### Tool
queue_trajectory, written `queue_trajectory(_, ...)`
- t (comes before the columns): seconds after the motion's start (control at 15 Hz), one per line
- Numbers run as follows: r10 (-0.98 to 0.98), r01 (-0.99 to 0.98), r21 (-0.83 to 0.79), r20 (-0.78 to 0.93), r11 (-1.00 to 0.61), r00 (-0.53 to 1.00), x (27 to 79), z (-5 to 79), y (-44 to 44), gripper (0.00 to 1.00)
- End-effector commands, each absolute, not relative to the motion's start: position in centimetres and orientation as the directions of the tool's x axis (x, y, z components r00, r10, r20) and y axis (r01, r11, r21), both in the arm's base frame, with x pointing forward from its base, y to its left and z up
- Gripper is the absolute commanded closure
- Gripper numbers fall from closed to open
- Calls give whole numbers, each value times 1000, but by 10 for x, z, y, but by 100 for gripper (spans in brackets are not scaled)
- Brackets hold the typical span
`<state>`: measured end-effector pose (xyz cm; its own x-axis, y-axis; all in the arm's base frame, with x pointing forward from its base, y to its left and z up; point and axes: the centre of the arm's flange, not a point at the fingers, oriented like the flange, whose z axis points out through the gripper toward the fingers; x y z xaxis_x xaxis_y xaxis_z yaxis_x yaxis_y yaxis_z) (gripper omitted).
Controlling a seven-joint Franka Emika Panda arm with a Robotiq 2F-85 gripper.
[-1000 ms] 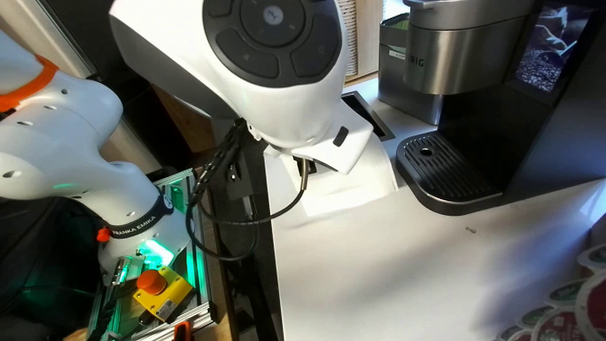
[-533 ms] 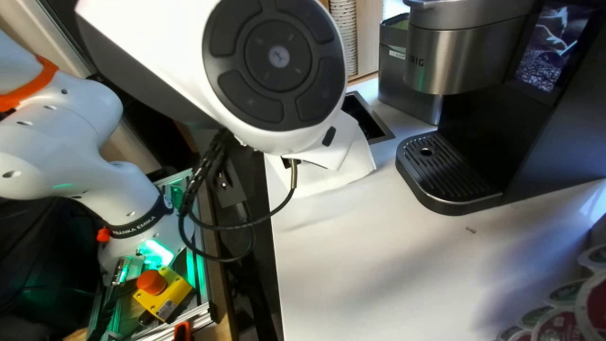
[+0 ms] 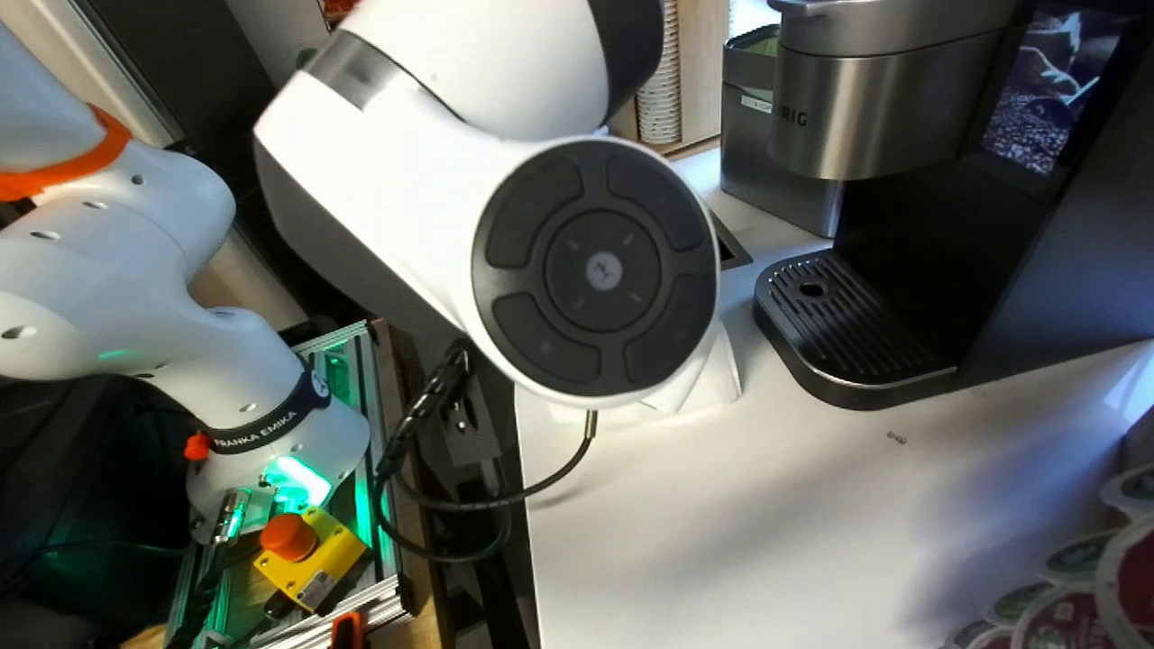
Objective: Use the tissue to wipe the counter
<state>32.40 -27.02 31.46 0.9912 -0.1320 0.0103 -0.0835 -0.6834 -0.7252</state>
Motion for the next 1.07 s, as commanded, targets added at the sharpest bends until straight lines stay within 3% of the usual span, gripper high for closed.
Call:
queue_trajectory(0.0,-158,-120,-716,-14,-688,987,337,288,-288,100)
queue_trajectory(0.47,-309,-314,-597,-115,-739,944,344,254,-317,100)
queue_trajectory(1.0,-555,-563,-243,-107,-790,825,361,269,-319,100)
